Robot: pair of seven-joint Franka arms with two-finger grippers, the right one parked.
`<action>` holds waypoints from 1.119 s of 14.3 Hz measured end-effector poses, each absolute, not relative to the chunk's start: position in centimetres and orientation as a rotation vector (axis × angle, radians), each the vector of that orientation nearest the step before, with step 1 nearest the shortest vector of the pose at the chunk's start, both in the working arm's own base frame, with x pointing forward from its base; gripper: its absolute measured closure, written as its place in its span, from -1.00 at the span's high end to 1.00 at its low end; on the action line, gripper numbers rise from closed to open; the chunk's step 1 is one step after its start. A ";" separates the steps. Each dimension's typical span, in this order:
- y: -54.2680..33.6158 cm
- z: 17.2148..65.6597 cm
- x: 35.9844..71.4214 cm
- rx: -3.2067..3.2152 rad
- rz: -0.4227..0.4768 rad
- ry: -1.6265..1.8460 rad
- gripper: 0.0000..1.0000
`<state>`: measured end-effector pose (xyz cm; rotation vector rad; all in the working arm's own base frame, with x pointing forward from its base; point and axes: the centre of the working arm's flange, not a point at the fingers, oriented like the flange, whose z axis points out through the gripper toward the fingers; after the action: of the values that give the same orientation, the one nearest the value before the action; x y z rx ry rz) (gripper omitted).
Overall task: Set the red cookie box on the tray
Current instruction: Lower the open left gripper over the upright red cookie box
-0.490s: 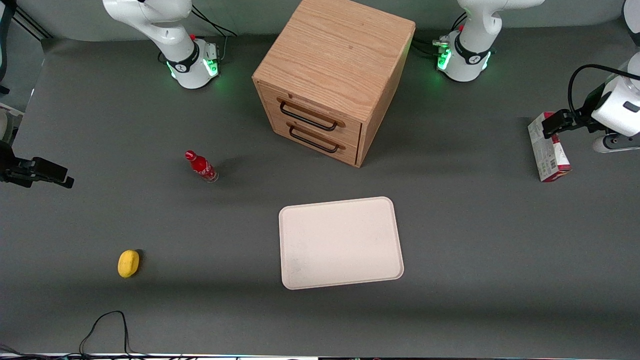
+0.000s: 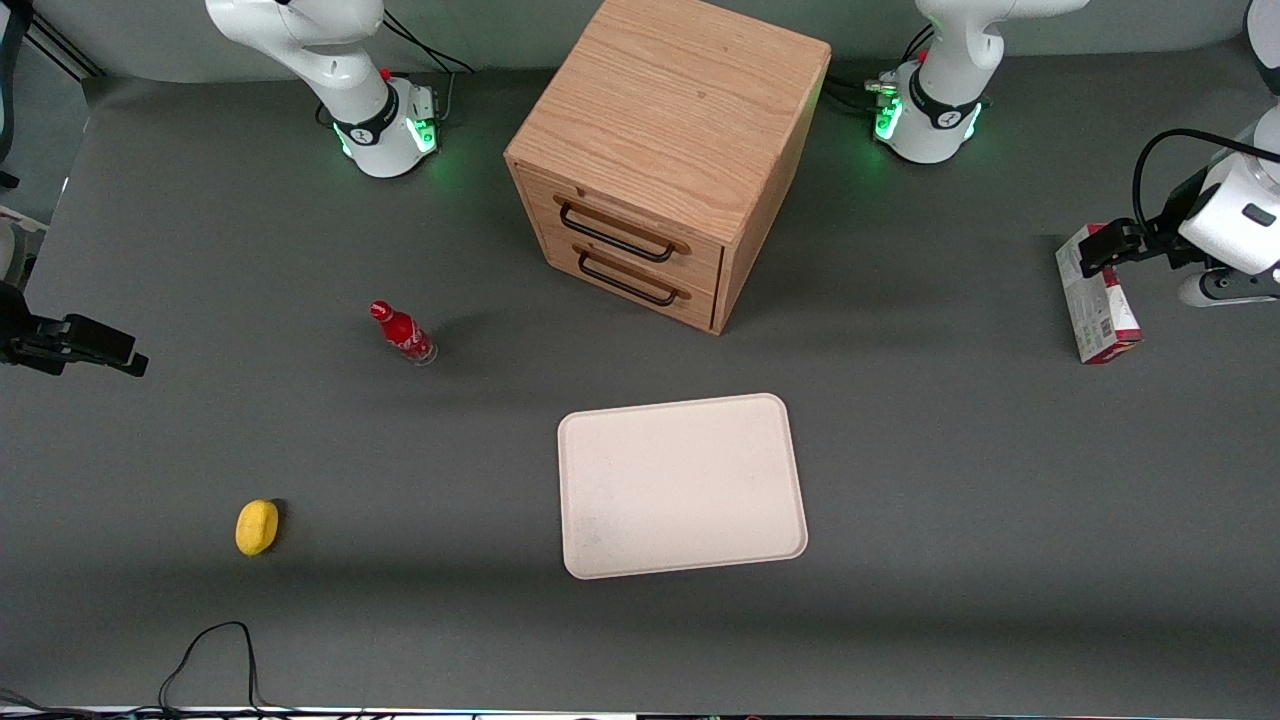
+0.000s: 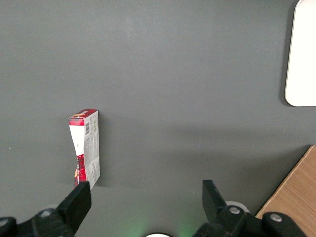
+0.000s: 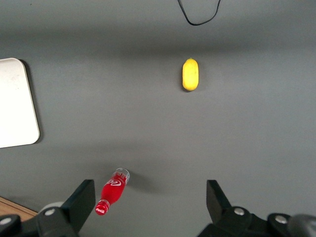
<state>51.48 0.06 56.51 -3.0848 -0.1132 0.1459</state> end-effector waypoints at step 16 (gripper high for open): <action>14.6 58.6 52.4 -3.113 0.286 -0.182 1.00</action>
<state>52.41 14.59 58.56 -3.1130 -0.1821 0.2858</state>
